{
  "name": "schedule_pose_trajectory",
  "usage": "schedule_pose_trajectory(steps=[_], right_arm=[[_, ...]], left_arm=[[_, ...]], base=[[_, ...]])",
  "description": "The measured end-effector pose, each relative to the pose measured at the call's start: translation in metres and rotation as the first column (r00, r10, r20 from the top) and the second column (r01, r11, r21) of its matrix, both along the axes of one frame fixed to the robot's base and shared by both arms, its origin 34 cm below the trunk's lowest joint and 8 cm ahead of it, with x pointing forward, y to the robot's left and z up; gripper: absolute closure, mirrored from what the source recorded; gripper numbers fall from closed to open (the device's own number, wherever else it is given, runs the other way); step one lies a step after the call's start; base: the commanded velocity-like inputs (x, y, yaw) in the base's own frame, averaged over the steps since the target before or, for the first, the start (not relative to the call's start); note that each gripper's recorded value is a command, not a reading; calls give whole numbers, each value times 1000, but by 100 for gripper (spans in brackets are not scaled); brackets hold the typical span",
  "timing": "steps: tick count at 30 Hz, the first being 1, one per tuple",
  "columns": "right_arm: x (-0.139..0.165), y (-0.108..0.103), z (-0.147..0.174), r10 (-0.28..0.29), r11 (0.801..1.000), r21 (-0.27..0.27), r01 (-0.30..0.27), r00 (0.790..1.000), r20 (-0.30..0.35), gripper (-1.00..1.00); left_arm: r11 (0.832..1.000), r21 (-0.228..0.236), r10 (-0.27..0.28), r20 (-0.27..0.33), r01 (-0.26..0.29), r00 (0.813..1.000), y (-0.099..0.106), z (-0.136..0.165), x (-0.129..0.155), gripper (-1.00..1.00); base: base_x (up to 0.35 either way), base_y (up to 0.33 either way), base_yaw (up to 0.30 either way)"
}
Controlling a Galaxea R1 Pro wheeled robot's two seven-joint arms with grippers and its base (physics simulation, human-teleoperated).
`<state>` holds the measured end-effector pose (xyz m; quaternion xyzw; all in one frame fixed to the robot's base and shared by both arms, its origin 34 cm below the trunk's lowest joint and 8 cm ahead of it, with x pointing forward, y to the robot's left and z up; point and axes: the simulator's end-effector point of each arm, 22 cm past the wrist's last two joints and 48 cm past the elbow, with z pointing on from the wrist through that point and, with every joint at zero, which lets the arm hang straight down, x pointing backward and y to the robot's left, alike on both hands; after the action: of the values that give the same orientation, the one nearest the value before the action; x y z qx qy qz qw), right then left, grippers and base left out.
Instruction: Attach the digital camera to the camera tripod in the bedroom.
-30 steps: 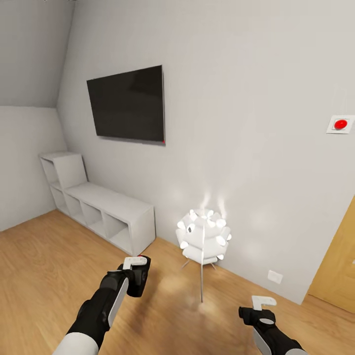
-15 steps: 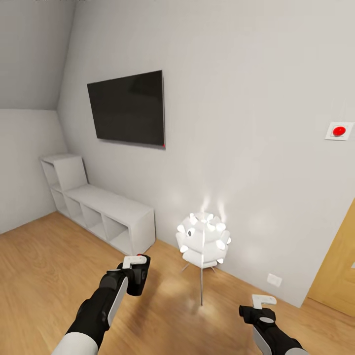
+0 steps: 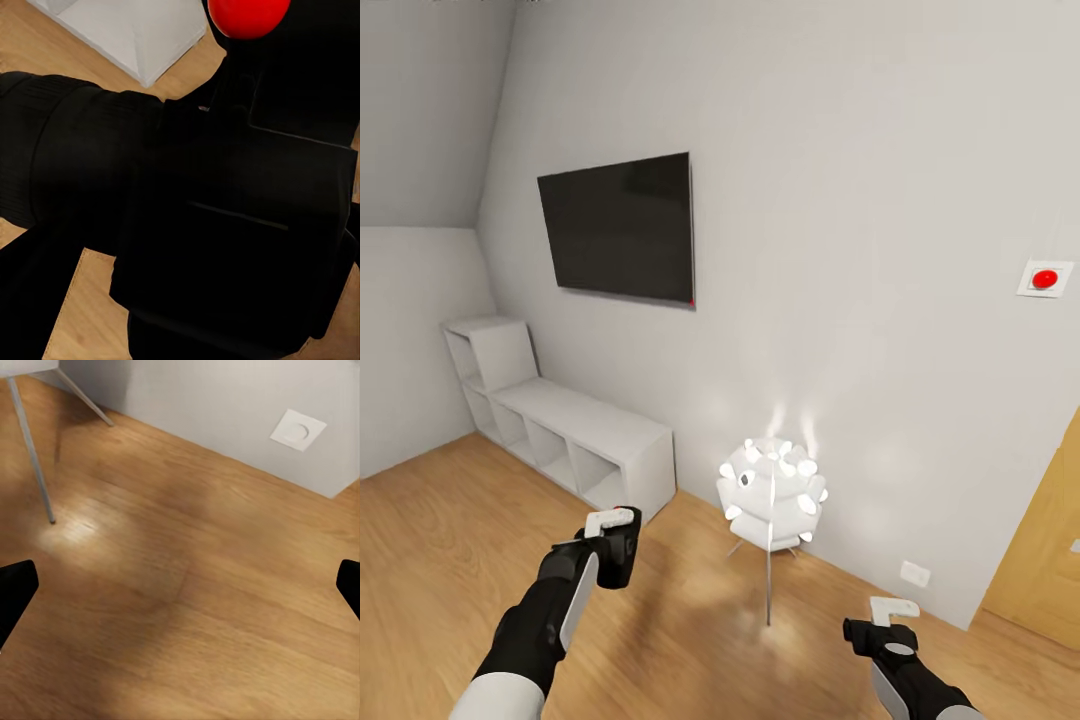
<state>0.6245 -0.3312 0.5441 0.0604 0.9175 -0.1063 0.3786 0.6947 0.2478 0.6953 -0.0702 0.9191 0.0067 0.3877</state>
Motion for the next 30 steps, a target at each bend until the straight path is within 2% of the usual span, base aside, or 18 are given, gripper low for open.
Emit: schedule_pose_trajectory(steps=[19, 30], right_arm=[[-2, -2, 30, -4, 1000, 0, 4, 1000, -18, -100], [-1, -3, 49, -5, 1000, -1, 5, 1000, -19, -100]], left_arm=[[1000, 10, 14, 2, -14, 1000, 9, 37, 4, 100], [1000, 14, 17, -5, -17, 1000, 14, 53, 4, 100]], base=[[0, 0, 8], [0, 0, 229]])
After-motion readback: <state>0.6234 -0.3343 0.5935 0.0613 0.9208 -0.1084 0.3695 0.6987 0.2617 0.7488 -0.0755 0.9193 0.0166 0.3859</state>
